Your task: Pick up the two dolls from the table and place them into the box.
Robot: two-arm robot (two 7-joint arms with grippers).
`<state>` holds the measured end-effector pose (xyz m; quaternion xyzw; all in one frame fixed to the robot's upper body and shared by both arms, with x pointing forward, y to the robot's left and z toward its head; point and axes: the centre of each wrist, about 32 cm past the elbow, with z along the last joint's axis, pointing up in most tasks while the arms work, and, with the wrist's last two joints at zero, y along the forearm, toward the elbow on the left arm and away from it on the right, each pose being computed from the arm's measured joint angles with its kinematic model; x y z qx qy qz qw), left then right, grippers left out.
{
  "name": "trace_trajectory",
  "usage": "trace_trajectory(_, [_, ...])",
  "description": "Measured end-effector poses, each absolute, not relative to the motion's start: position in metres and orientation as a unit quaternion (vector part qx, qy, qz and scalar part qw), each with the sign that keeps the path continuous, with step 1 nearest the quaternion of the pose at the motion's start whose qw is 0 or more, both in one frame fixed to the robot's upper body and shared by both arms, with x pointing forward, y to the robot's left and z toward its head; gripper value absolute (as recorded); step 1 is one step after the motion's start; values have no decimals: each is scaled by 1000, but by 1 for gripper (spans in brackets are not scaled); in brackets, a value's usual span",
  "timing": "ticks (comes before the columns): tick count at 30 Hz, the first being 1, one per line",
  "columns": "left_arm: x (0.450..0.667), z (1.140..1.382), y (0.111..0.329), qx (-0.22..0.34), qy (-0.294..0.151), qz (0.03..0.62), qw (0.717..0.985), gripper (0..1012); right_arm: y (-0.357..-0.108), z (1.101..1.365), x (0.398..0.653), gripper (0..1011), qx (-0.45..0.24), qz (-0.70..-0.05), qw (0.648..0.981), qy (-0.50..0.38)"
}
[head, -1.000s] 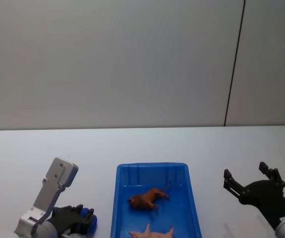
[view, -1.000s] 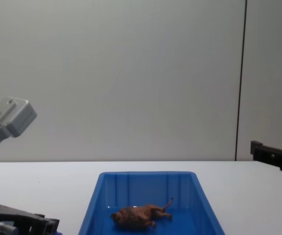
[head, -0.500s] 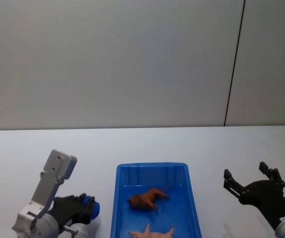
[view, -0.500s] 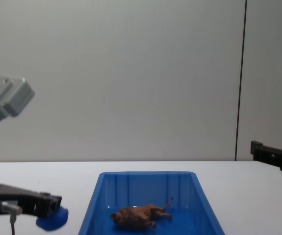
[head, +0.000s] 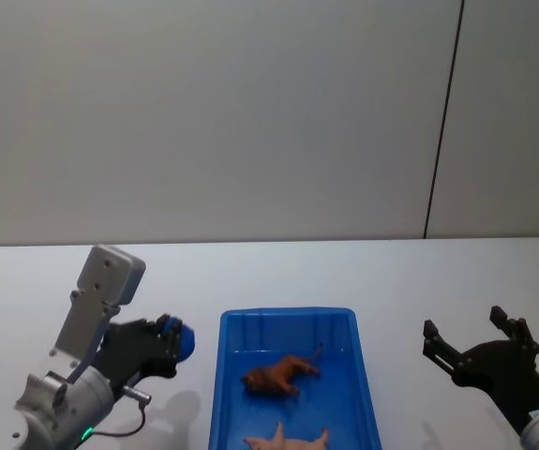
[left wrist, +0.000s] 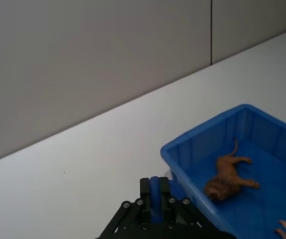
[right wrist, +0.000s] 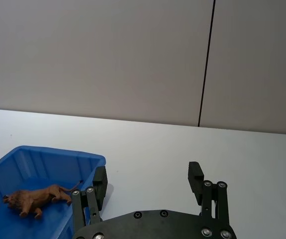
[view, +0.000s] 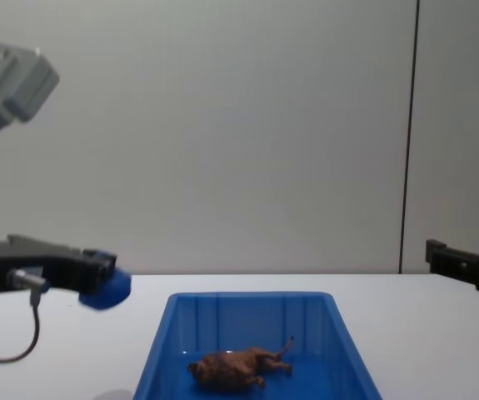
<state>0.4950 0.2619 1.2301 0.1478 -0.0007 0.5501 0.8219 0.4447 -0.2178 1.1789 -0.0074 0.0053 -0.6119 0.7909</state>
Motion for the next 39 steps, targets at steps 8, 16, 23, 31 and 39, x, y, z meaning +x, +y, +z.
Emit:
trace_trajectory(8, [497, 1242, 258, 118, -30, 518, 846, 69, -218, 1179, 445, 1001, -7, -612, 791, 5])
trace_trajectory(16, [499, 1247, 252, 95, -41, 476, 873, 75, -218, 1179, 445, 1001, -7, -612, 791, 5])
trace_trajectory(23, [502, 1248, 245, 77, -41, 435, 896, 263, -218, 1179, 445, 1001, -7, -612, 791, 5])
trace_trajectory(31, [503, 1247, 239, 65, -39, 406, 911, 513, -218, 1179, 445, 1001, -7, -612, 791, 5])
trace_trajectory(39, [504, 1247, 235, 58, -38, 389, 919, 771, -218, 1179, 445, 1001, -7, -612, 791, 5])
